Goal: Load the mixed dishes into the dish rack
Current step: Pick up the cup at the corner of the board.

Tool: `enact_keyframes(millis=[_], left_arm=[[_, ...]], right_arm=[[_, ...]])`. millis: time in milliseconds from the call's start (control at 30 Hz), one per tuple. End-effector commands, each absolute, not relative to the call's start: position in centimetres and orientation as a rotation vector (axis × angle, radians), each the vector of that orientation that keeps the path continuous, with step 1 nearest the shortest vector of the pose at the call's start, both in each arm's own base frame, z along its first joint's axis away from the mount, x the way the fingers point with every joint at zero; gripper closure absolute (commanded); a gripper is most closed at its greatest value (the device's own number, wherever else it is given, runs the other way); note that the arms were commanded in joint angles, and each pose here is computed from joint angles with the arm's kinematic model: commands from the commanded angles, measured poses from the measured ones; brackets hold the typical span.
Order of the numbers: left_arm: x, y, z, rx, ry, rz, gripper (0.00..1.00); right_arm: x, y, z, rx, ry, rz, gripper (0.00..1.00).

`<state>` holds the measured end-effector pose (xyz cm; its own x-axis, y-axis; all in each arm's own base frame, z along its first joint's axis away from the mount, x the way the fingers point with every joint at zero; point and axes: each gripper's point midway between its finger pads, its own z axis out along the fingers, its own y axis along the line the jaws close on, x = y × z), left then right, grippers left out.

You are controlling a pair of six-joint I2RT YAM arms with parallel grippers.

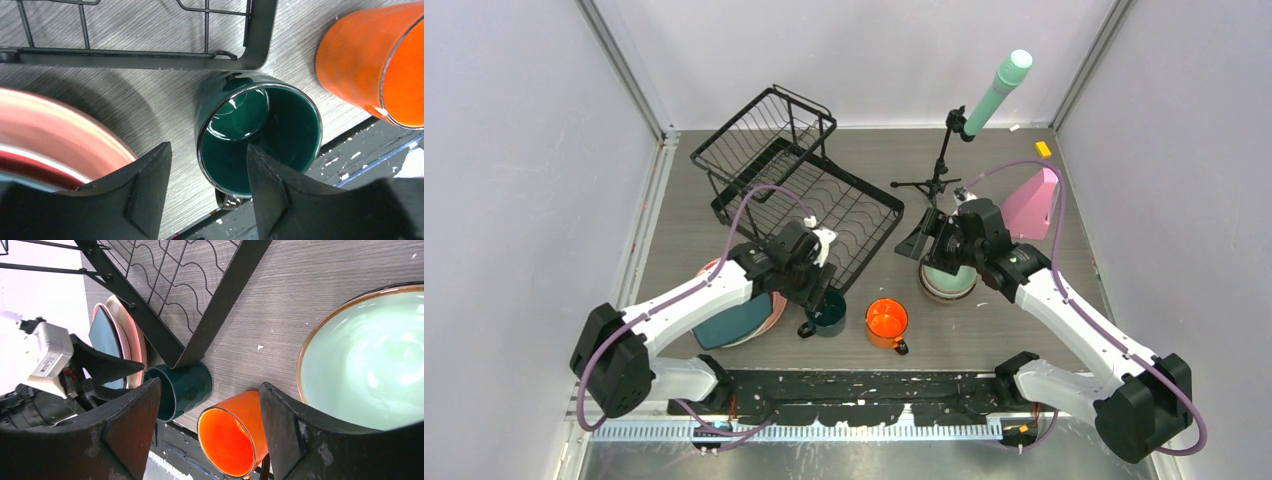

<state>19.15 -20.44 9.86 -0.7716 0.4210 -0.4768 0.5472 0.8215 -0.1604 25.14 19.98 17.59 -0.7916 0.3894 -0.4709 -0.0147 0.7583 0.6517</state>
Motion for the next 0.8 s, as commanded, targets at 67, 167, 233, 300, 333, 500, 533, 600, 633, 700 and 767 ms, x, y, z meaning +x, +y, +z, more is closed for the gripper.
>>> enact_keyframes(millis=[67,167,233,300,333,500,533,600,633,700,767], left_arm=[[20.1,-21.5,8.9,0.691,2.556,-0.421,0.44],[20.2,-21.7,8.6,0.689,2.554,-0.431,0.47],[20.1,-21.8,8.3,0.694,2.563,-0.432,0.48],[20.2,-21.7,7.9,0.694,2.571,-0.418,0.48],[20.3,-21.7,7.8,0.694,2.571,-0.413,0.50],[20.5,-21.8,7.4,0.692,2.573,-0.405,0.55],[20.5,-21.8,7.4,0.693,2.573,-0.407,0.58],[20.5,-21.8,7.5,0.692,2.570,-0.409,0.65],[20.5,-21.8,7.6,0.693,2.567,-0.412,0.71],[20.4,-21.8,7.6,0.699,2.567,-0.414,0.77],[20.4,-21.8,7.7,0.700,2.567,-0.411,0.80]], right_arm=[[25.6,20.3,18.7,0.280,2.294,0.905,0.25],[25.5,20.4,18.3,0.279,2.304,0.901,0.26],[25.6,20.4,18.0,0.282,2.312,0.897,0.26],[25.5,20.5,17.8,0.282,2.320,0.897,0.27],[25.6,20.5,17.7,0.282,2.324,0.897,0.28],[25.6,20.5,17.2,0.284,2.332,0.890,0.31],[25.6,20.4,17.2,0.285,2.331,0.887,0.31],[25.7,20.4,17.1,0.285,2.331,0.882,0.31],[25.7,20.4,17.0,0.287,2.334,0.880,0.31],[25.8,20.4,16.8,0.290,2.337,0.875,0.31],[25.9,20.4,16.7,0.291,2.340,0.873,0.31]])
